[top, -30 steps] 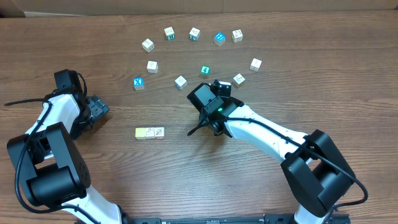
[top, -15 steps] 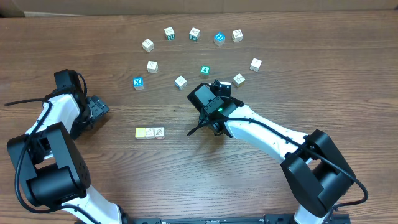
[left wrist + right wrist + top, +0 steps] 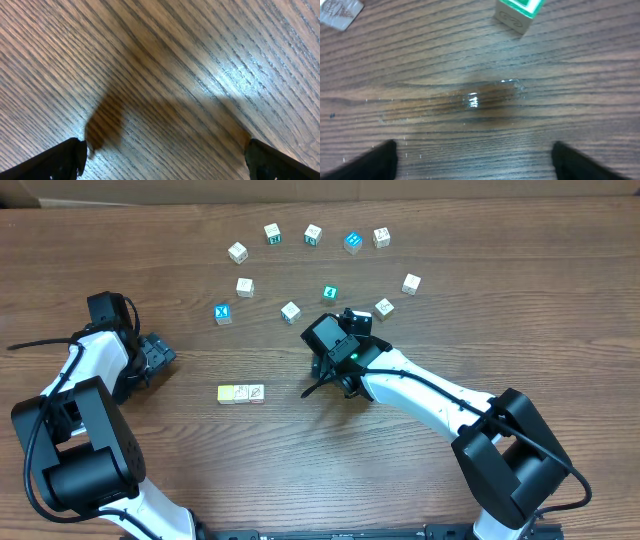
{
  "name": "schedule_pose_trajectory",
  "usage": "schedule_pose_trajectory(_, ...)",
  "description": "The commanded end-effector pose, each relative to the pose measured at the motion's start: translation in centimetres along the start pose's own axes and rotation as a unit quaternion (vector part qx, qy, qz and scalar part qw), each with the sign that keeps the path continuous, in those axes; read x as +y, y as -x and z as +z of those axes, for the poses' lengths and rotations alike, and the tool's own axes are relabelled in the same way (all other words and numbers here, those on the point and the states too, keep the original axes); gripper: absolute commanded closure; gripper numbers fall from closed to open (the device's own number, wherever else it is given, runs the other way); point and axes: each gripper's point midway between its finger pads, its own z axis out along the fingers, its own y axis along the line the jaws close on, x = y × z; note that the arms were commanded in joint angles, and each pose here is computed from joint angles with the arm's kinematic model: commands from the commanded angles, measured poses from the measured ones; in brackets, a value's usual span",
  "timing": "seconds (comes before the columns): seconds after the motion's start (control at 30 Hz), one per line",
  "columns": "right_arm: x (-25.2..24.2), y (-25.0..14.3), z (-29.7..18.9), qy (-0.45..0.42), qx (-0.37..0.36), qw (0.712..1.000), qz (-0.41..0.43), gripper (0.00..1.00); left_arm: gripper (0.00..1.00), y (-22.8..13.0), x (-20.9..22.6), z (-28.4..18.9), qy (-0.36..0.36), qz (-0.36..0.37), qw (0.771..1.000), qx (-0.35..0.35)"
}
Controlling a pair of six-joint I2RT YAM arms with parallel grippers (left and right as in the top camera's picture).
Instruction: Form a horizontal line
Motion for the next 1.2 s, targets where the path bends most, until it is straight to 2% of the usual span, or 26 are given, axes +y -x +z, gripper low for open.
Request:
schedule_pose_trajectory(0.0, -0.1, 0.6, -0.5, 0.003, -0.011, 1.0, 0.005, 0.0, 0.0, -0.7, 0.3, 0.7, 0.01, 0.002, 1.0, 0.012)
schedule_pose_trajectory(0.7, 0.2, 1.0, -0.5, 0.013, -0.016, 1.0, -0.003, 0.0, 0.01, -0.7, 0.3, 0.7, 0.01, 0.002, 1.0, 0.012)
schedule_pose_trajectory(0.8, -0.2, 2.0, -0.7, 0.013, -0.009, 1.0, -0.016, 0.0, 0.0, -0.7, 0.3, 0.7, 0.01, 0.002, 1.0, 0.012)
schedule_pose_trajectory(0.97, -1.3, 5.4, -5.0, 0.024, 0.05, 0.998, 0.02, 0.0, 0.01, -0.7, 0.3, 0.7, 0.01, 0.002, 1.0, 0.012)
schedule_pose_trajectory(1.17, -3.4, 10.9, -9.5, 0.026, 0.029, 0.998, 0.054, 0.0, 0.01, -0.7, 0.3, 0.7, 0.01, 0.002, 1.0, 0.012)
